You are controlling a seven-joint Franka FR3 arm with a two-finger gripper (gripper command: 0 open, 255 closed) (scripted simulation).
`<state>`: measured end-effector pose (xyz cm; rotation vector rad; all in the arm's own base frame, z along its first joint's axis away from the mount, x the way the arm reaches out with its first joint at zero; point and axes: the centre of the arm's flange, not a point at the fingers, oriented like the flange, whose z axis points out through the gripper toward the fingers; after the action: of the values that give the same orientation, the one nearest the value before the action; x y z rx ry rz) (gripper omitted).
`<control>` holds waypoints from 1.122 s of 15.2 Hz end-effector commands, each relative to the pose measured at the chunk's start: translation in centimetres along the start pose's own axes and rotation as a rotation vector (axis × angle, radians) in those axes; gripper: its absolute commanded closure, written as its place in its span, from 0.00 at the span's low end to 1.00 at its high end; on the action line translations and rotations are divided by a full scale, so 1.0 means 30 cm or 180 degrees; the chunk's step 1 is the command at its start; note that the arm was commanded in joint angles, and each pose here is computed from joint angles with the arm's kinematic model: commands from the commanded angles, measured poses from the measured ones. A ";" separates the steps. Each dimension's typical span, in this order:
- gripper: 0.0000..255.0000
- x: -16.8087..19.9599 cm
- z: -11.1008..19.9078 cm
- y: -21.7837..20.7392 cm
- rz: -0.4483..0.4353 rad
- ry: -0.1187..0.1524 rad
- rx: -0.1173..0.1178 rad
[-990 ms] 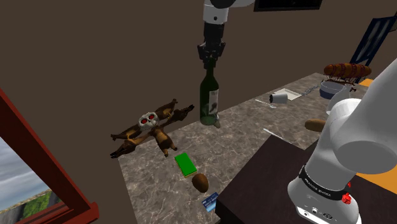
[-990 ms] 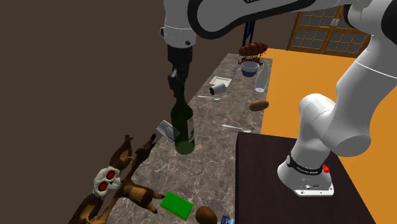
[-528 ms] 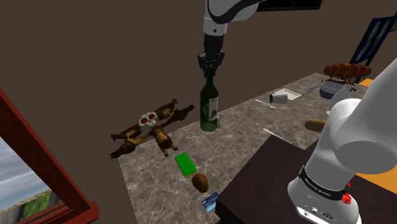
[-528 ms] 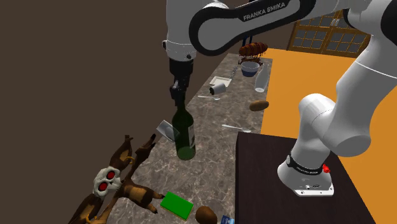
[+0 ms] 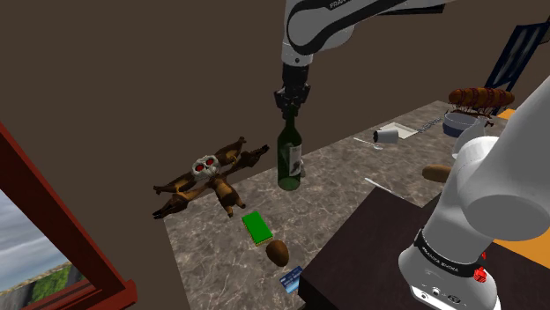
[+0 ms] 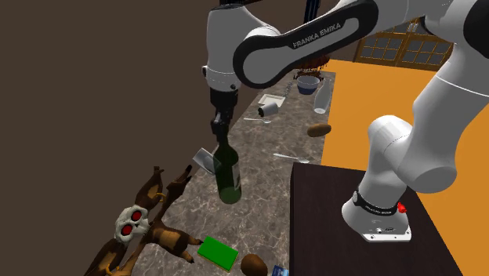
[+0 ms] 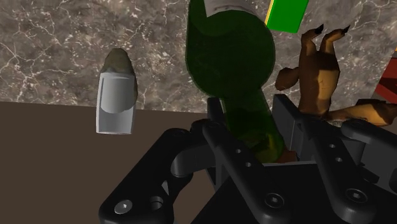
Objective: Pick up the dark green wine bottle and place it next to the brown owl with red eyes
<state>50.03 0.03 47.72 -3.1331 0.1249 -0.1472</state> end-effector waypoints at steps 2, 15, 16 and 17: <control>1.00 -0.004 0.052 -0.003 0.0000 0.0004 0.0000; 1.00 -0.025 0.280 -0.002 0.0000 0.0004 0.0000; 1.00 -0.027 0.297 -0.002 0.0000 0.0004 0.0000; 1.00 -0.029 0.315 -0.001 0.0000 0.0004 0.0000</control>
<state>50.06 0.04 38.73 -3.1331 0.1246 -0.1471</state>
